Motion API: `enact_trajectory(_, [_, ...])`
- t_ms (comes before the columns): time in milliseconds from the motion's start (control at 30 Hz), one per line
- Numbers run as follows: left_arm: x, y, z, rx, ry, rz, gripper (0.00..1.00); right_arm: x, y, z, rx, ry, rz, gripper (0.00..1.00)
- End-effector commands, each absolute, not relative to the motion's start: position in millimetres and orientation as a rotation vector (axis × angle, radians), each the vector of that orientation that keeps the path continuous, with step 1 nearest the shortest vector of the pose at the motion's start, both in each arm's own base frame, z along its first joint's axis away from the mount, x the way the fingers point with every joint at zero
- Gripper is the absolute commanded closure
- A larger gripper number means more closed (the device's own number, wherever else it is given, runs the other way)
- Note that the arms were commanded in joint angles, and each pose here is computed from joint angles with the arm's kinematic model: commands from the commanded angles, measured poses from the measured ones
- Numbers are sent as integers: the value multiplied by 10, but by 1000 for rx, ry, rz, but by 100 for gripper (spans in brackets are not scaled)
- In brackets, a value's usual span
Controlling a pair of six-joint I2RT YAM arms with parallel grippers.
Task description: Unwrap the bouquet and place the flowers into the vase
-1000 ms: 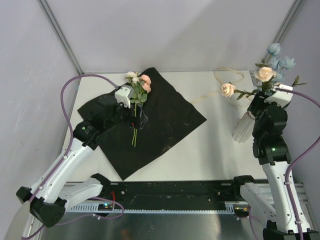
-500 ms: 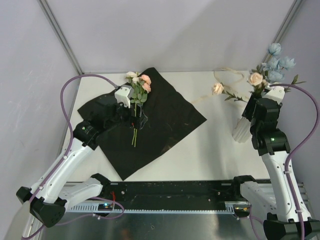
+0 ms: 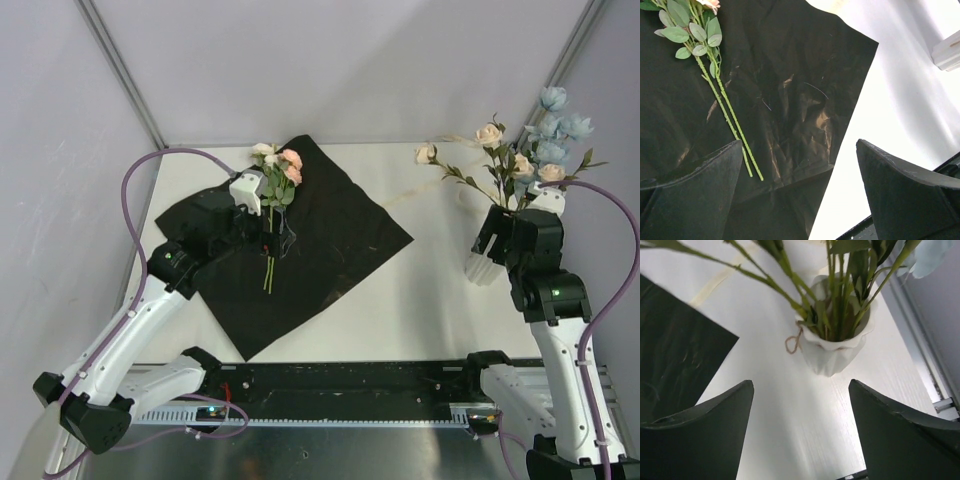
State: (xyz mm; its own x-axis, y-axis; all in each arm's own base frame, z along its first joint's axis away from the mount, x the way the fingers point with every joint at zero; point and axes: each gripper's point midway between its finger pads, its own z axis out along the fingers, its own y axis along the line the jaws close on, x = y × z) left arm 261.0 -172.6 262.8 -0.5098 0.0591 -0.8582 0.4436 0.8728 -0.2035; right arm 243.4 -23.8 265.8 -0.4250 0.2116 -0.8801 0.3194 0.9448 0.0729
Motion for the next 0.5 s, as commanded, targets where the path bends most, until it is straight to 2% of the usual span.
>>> enact_trajectory(0, [2677, -1671, 2693, 320, 2036, -459, 0, 2308, -22, 2925, 356, 2005, 42, 17])
enact_trajectory(200, [2850, -1392, 2587, 210, 2057, -259, 1, 2261, 263, 3337, 204, 1884, 221, 22])
enact_trajectory(300, [2942, -1294, 2437, 213, 2113, -150, 7, 2236, 493, 3469, 85, 1836, 340, 24])
enact_trajectory(467, [3154, -1247, 2320, 166, 2208, -115, 16, 2153, 938, 3613, -84, 1739, 589, 27])
